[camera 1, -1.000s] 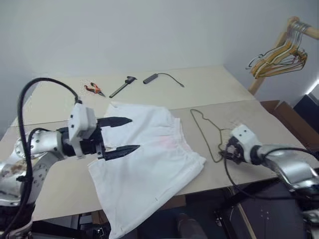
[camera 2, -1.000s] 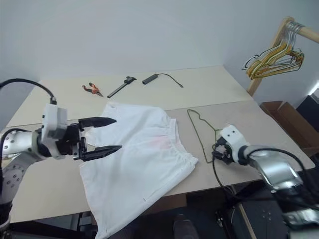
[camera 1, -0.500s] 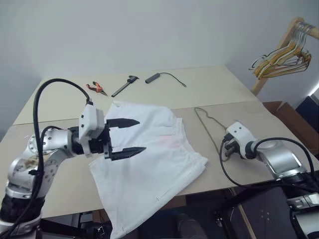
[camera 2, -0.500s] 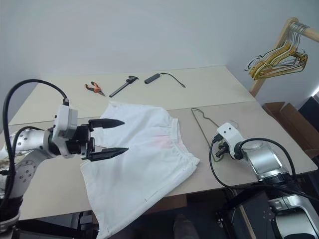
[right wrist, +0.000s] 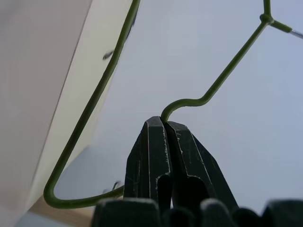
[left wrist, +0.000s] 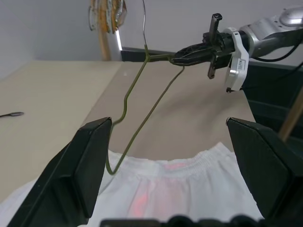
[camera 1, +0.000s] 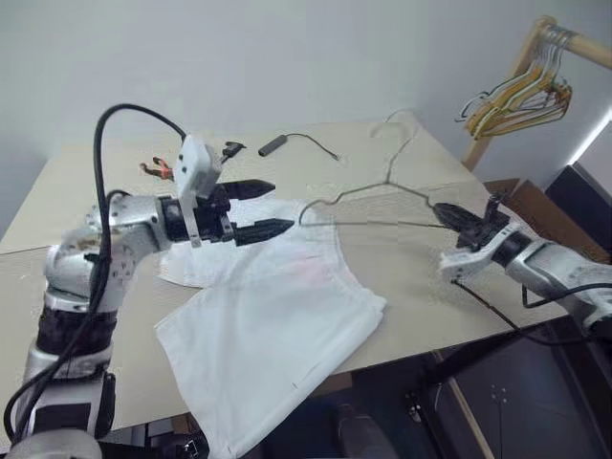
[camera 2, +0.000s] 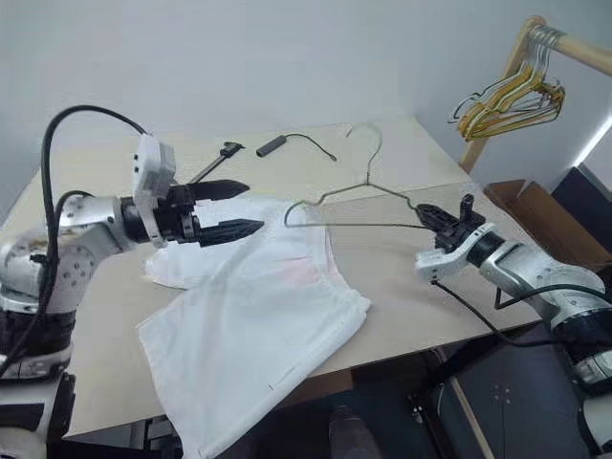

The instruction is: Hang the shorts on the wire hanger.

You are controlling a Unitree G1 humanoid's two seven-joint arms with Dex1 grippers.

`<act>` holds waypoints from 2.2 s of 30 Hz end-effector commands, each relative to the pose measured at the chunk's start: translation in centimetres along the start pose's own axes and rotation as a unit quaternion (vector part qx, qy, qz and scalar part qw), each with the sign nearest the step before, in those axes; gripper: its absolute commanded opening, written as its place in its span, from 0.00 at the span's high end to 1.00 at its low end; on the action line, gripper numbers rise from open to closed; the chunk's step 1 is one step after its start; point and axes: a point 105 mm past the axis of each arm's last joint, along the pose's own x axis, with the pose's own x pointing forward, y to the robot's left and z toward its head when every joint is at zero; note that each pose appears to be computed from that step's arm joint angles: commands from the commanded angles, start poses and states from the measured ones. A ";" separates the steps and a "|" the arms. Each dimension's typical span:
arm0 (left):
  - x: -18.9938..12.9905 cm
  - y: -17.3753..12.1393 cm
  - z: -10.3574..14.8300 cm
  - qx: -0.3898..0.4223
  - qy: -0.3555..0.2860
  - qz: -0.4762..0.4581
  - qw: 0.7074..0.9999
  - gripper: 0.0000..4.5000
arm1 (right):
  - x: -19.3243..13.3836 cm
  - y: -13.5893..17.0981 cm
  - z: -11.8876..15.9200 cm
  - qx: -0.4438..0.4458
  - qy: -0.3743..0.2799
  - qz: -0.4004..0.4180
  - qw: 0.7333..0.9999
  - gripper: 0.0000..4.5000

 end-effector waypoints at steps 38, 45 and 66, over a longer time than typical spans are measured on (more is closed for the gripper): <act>0.0 2.7 -6.7 0.140 0.242 -0.010 0.960 1.00 | 0.0 -7.9 2.9 0.215 -0.143 -0.063 0.964 0.19; -0.6 1.0 -6.2 0.201 0.231 -0.059 0.950 1.00 | 0.1 -7.4 4.7 0.552 -0.177 0.198 0.790 0.01; -0.2 -0.1 -5.4 0.221 0.210 -0.068 0.950 1.00 | 4.0 -5.3 6.6 0.581 -0.124 0.380 0.708 0.84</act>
